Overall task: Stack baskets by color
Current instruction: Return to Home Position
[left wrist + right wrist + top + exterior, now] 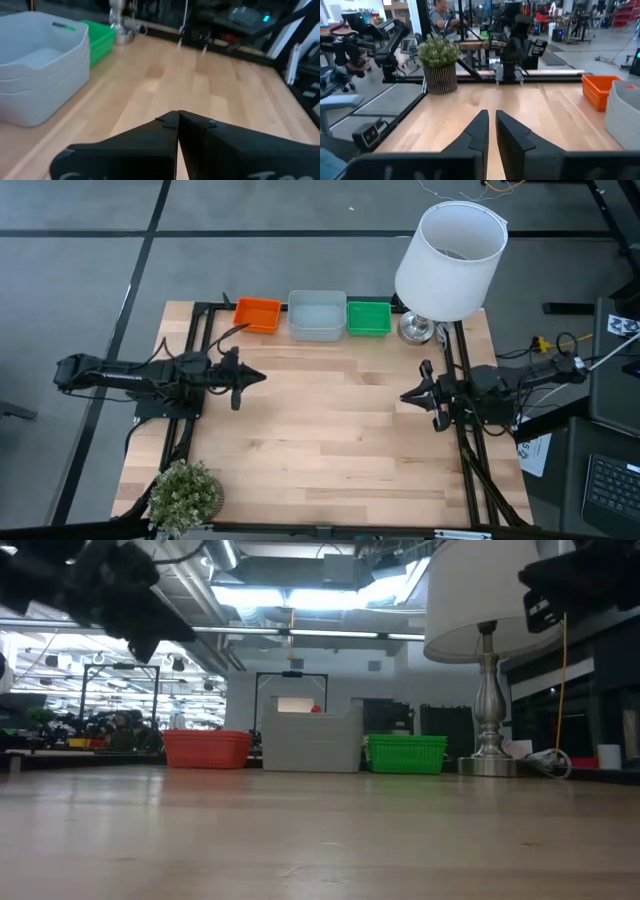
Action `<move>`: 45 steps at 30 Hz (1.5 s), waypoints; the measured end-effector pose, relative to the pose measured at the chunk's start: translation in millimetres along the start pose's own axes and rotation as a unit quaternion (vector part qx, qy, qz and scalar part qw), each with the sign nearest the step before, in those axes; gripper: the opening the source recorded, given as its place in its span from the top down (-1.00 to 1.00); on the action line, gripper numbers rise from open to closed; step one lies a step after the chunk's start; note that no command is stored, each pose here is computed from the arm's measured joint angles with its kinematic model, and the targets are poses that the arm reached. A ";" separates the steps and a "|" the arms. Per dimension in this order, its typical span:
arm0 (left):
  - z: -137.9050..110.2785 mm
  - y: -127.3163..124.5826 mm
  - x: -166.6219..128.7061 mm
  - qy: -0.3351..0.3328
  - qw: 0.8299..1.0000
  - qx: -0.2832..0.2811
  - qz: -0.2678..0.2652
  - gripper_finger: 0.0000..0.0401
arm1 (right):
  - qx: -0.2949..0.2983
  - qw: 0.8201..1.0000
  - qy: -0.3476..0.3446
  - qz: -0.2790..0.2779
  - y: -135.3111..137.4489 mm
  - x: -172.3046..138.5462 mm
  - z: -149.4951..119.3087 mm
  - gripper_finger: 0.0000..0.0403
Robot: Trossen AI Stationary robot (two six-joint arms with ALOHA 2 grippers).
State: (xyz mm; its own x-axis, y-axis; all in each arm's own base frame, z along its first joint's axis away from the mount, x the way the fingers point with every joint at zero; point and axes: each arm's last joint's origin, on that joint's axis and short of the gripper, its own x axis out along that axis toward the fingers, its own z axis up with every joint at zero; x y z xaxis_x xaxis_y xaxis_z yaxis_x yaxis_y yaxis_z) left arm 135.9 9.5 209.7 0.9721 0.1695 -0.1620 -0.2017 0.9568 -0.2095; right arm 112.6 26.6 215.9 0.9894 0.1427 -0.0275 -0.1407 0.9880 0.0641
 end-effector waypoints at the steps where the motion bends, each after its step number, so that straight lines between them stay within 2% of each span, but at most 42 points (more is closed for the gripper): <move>1: -5.0 1.0 -2.2 -0.011 1.000 -0.002 -0.004 1.00 | 0.000 1.000 0.005 0.000 -2.7 -1.3 -0.9 0.82; 6: -26.6 4.2 -9.2 -0.040 0.999 0.005 -0.022 1.00 | -0.006 1.000 -0.006 -0.011 -15.9 -6.7 1.6 0.82; 12: -37.0 6.6 -14.8 -0.111 0.993 0.032 -0.038 1.00 | 0.006 1.000 0.000 0.010 -26.9 -9.7 1.2 0.82; 15: -36.4 6.9 -15.6 -0.115 0.991 0.064 -0.031 1.00 | 0.013 0.999 0.017 0.030 -29.6 -10.8 -1.8 0.82; 18: -36.5 8.4 -15.5 -0.116 0.991 0.061 -0.007 1.00 | 0.019 0.998 0.036 0.048 -31.0 -11.7 -5.3 0.82; 22: -36.5 8.6 -15.5 -0.116 0.990 0.076 -0.002 1.00 | 0.012 0.997 0.049 0.056 -32.0 -12.3 -8.0 0.82; 27: -36.6 8.6 -15.4 -0.116 0.990 0.082 0.000 1.00 | -0.043 0.998 0.045 -0.023 -38.0 -10.6 -15.2 0.82; 34: -36.7 8.6 -15.4 -0.116 0.990 0.083 0.000 1.00 | -0.025 0.995 -0.020 -0.090 -44.5 -6.6 -39.0 0.82; 37: -36.7 8.6 -15.4 -0.116 0.990 0.083 0.000 1.00 | -0.031 0.990 -0.001 -0.136 -47.6 -7.2 -48.2 0.88; 40: -36.7 8.6 -15.4 -0.116 0.990 0.083 -0.001 1.00 | 0.014 0.986 0.000 -0.164 -49.2 -7.7 -49.7 0.95; 45: -36.7 8.6 -15.4 -0.116 0.990 0.083 0.000 1.00 | 0.083 0.983 -0.028 -0.161 -48.6 -9.1 -46.7 0.99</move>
State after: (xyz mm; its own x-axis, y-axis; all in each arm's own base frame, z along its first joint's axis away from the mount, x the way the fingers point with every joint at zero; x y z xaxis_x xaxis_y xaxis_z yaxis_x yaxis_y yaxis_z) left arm 114.8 6.5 175.1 0.9774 0.1999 0.0680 -0.1971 0.9793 -0.0455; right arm 108.7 -19.9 166.5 0.9826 -0.1846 -0.0184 0.1840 0.9572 0.2232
